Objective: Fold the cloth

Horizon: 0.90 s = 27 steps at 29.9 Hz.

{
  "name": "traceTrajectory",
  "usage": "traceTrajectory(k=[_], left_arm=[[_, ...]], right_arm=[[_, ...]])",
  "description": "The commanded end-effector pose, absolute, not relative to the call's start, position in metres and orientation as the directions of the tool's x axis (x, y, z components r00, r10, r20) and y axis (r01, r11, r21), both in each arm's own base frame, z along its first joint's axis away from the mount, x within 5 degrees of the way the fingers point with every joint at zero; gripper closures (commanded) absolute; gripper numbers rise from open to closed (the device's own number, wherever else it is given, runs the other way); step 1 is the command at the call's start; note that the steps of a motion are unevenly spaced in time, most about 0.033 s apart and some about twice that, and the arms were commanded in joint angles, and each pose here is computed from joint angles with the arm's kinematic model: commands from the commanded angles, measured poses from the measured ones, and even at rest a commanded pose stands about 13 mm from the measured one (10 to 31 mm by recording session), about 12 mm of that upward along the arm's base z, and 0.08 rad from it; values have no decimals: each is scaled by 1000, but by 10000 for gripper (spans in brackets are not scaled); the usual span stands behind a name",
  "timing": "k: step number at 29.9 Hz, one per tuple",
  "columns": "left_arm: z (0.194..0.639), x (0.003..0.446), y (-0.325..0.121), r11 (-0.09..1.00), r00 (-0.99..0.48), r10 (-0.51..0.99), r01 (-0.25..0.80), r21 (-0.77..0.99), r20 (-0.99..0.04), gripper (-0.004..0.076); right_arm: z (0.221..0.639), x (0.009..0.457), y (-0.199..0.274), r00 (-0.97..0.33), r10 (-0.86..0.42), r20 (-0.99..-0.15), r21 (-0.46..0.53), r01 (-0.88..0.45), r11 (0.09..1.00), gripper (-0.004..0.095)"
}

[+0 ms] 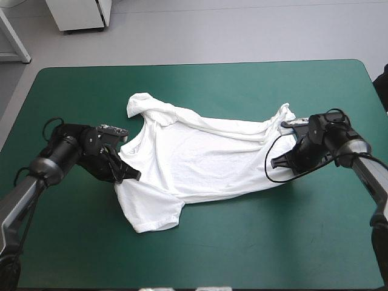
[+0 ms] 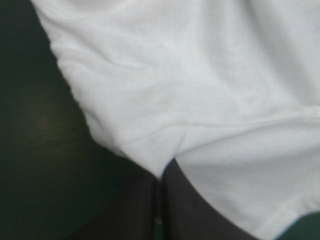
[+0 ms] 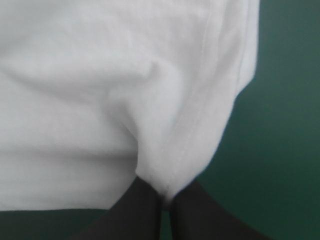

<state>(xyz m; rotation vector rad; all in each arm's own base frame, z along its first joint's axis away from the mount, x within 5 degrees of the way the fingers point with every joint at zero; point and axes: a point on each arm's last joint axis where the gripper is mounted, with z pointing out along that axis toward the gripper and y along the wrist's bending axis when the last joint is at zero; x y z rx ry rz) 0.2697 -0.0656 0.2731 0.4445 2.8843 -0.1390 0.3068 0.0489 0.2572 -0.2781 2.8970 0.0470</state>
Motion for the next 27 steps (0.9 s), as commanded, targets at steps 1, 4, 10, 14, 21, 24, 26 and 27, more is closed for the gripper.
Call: traceTrajectory(k=[1,4,10,14,21,24,26,27], left_arm=[[338,251,-64,944,-877,279,325,-56,-390,734],[385,231,-60,936,-823,289,350,-35,-488,734],[491,174,-48,936,-575,225,352,10,-787,734],[557,138,-41,938,-343,167,345,41,-925,734],[637,64,-33,911,81,75,400,101,-994,734],[650,36,-31,894,169,65,429,133,-984,734],[654,21,-30,884,207,45,448,136,-977,734],[655,11,-29,878,227,34,458,138,-973,734]], right_arm=[[329,289,44,-894,-185,-408,-12,-198,980,925],[380,265,41,-822,-174,-542,-18,-196,981,926],[477,201,31,-590,-115,-799,-14,-173,985,925],[527,163,26,-419,-88,-904,-18,-169,985,925],[585,103,20,-168,-32,-985,3,-201,980,925],[599,76,17,-83,-16,-996,1,-210,978,925],[606,55,14,-28,-6,-1000,0,-213,977,925],[609,45,13,-3,2,-1000,2,-220,975,925]])
